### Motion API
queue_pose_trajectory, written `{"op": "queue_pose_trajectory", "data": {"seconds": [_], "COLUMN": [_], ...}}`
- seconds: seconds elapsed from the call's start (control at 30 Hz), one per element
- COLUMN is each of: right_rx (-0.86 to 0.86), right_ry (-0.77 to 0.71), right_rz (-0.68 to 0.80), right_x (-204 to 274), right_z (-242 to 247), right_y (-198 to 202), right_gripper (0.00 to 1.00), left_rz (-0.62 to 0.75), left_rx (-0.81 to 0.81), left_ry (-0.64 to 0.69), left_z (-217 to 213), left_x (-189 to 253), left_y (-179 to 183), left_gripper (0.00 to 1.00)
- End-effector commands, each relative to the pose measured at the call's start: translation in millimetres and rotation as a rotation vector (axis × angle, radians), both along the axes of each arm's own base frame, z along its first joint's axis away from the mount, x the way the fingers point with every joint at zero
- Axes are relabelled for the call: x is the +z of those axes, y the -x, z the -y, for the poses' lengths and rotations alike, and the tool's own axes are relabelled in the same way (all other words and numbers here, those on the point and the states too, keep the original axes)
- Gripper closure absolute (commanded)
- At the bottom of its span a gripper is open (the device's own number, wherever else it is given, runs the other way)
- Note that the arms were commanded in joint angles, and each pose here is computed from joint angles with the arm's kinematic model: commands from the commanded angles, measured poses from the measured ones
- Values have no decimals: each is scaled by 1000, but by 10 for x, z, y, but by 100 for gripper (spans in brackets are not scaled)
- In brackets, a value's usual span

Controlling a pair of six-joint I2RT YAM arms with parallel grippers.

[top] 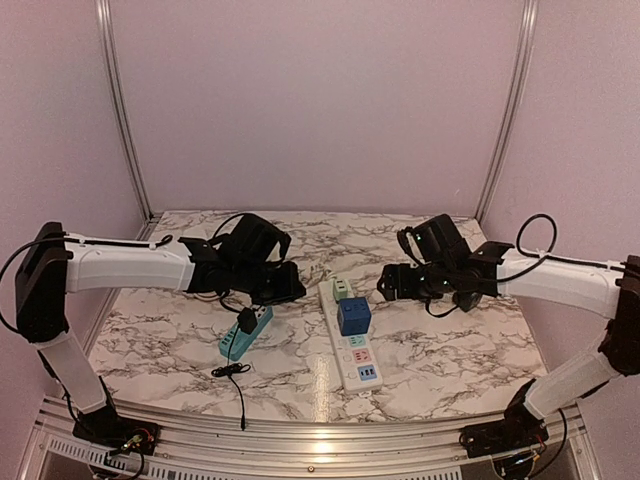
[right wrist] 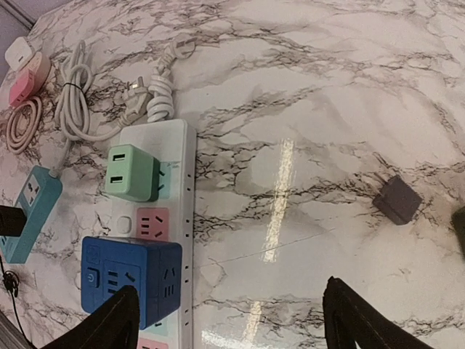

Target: Pull the plug off the socket

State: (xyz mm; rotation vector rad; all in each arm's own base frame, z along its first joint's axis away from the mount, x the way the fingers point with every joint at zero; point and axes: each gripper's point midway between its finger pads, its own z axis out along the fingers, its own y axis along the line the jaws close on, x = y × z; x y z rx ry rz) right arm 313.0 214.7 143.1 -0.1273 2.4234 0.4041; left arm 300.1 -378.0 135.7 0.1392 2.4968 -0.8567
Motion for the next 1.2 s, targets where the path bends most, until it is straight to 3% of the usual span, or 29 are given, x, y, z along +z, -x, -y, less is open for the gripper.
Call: {"op": "queue_pose_trajectory", "data": {"seconds": [0.0,0.3,0.53,0.93,1.17], "right_rx": [39,127,122,126,144], "right_ry": [53,168,270,275,277], "right_rz": [-13,-59,-90,-74,-74], "right_x": [57,-135,-373,-495,-532], "right_z": [-368,-944,-970,-1050,-1046], "right_y": [112,324,391,338,424], "right_gripper": [16,20,22,31,54], "left_rz": [19,12,2,-56,-94], "left_rx": [17,-8,-19,-55,-58], "left_ry": [24,30,60,132,156], "left_z": [-86,-99,19,304,419], "left_x": [69,8,-35,-196,-336], "left_y": [-32,-112,-162,-202,-189], "left_gripper": [94,94,94,94,94]}}
